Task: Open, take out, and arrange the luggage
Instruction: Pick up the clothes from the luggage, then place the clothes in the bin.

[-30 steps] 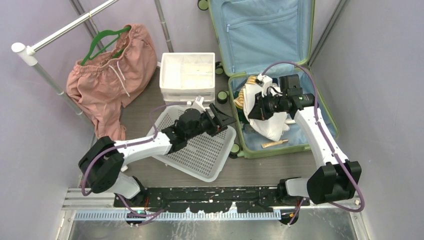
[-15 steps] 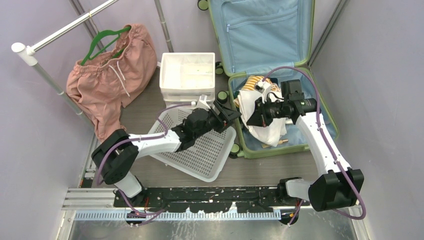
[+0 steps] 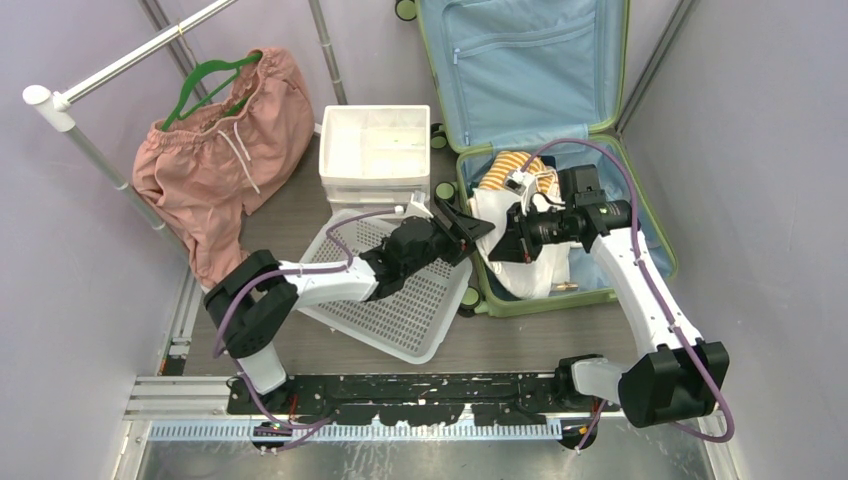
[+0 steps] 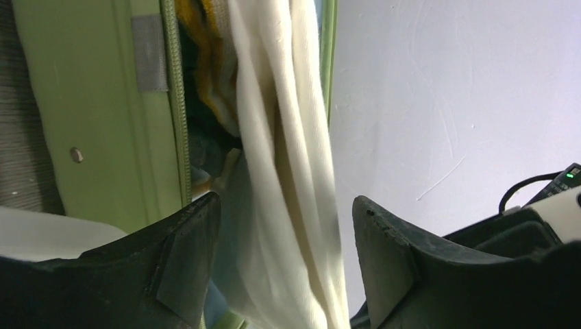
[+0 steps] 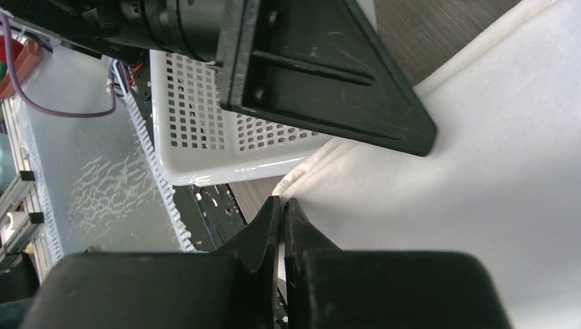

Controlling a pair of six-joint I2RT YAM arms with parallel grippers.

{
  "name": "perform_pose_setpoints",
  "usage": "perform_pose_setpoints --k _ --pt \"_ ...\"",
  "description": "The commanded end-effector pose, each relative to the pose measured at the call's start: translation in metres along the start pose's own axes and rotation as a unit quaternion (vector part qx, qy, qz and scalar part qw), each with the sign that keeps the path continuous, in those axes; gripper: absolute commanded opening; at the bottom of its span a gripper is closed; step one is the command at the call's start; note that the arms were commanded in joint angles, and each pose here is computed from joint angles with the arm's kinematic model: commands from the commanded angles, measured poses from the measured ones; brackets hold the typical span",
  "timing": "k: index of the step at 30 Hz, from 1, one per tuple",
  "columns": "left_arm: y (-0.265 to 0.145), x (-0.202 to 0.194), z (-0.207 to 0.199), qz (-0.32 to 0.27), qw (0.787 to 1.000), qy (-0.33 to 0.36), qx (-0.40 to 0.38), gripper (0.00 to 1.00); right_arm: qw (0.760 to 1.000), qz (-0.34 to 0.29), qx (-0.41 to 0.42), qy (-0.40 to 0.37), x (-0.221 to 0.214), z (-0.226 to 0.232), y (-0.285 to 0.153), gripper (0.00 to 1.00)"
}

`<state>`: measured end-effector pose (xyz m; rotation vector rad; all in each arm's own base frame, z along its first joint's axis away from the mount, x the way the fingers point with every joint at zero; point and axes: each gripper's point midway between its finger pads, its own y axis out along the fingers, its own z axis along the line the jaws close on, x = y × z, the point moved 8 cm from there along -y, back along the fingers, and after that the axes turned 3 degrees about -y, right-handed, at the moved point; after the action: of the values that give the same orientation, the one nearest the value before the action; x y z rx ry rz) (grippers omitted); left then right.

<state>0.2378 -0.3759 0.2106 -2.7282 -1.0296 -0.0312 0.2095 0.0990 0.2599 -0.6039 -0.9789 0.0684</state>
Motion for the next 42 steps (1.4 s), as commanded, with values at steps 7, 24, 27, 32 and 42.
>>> perform_pose_setpoints --k 7,24,27,32,42 --pt "0.002 0.002 -0.031 -0.007 0.999 0.026 -0.032 0.45 0.998 0.002 0.055 -0.044 -0.002 0.026 -0.004 0.01" --pt "-0.08 0.012 -0.016 0.11 0.977 0.177 0.047 0.0 0.999 0.009 -0.012 -0.051 0.016 0.016 -0.036 0.62" --pt "-0.103 0.02 -0.012 0.141 0.968 0.196 0.069 0.0 0.999 0.001 -0.043 -0.026 0.014 0.002 -0.039 0.66" --pt "-0.142 0.037 -0.001 0.173 0.954 0.218 0.114 0.0 0.996 -0.015 -0.088 0.011 0.006 -0.014 -0.045 0.69" --pt "-0.181 0.082 0.034 0.218 0.915 0.259 0.221 0.0 0.993 -0.022 -0.112 0.028 -0.004 -0.02 -0.047 0.72"
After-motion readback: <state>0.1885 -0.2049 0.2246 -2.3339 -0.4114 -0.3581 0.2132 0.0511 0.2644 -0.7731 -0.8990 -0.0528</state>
